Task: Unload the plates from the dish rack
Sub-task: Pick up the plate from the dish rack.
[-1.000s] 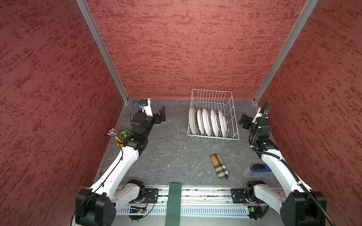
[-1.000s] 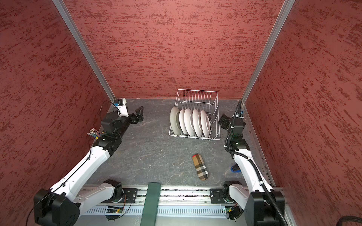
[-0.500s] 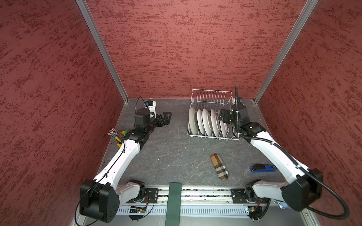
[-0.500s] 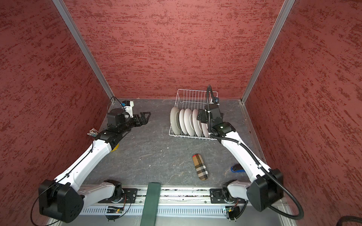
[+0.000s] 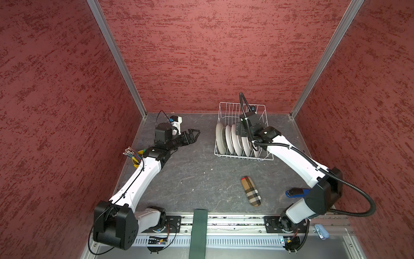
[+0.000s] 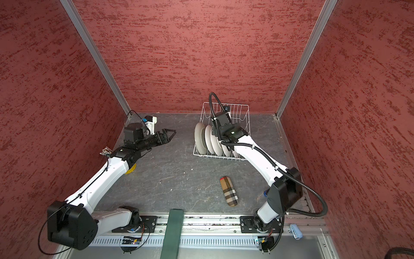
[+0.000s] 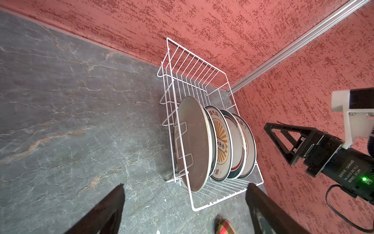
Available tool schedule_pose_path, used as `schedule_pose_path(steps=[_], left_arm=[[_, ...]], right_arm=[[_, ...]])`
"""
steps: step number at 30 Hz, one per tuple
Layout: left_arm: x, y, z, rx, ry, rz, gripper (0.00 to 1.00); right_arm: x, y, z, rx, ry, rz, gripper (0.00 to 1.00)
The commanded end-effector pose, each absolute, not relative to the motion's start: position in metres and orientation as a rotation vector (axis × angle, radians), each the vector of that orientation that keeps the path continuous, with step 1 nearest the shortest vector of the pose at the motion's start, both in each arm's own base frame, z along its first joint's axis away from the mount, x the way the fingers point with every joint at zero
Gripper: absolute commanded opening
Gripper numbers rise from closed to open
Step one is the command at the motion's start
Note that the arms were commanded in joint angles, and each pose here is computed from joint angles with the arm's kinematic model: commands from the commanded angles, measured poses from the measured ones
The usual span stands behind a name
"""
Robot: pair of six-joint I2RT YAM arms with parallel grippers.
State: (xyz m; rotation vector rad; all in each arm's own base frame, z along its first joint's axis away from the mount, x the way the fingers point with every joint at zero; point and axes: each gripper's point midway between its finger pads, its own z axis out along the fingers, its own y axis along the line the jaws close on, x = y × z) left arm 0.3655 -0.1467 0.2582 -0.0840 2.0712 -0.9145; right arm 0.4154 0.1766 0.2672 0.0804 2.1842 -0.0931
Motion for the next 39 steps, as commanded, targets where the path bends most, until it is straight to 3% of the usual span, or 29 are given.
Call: schedule_pose_path(steps=[1,11,19,27,39], left_arm=[[0.370,-0.138,0.259,-0.133,2.040,-0.946,0.94],[0.385,-0.095,0.217,-0.308,2.050,-1.006,0.94],[0.390,-0.090,0.187,-0.338,2.090,-1.038,0.94],[0.392,-0.085,0.177,-0.361,2.097,-1.041,0.94],[0.389,-0.081,0.173,-0.379,2.092,-1.049,0.93]], right_arm=[[0.409,0.180,0.265,0.071,2.191,-0.289,0.97],[0.407,0.266,0.272,-0.086,2.149,-0.518,0.87],[0.398,0.315,0.268,-0.162,2.153,-0.491,0.76],[0.399,0.313,0.258,-0.111,2.114,-0.561,0.61],[0.408,0.333,0.236,-0.130,2.127,-0.521,0.60]])
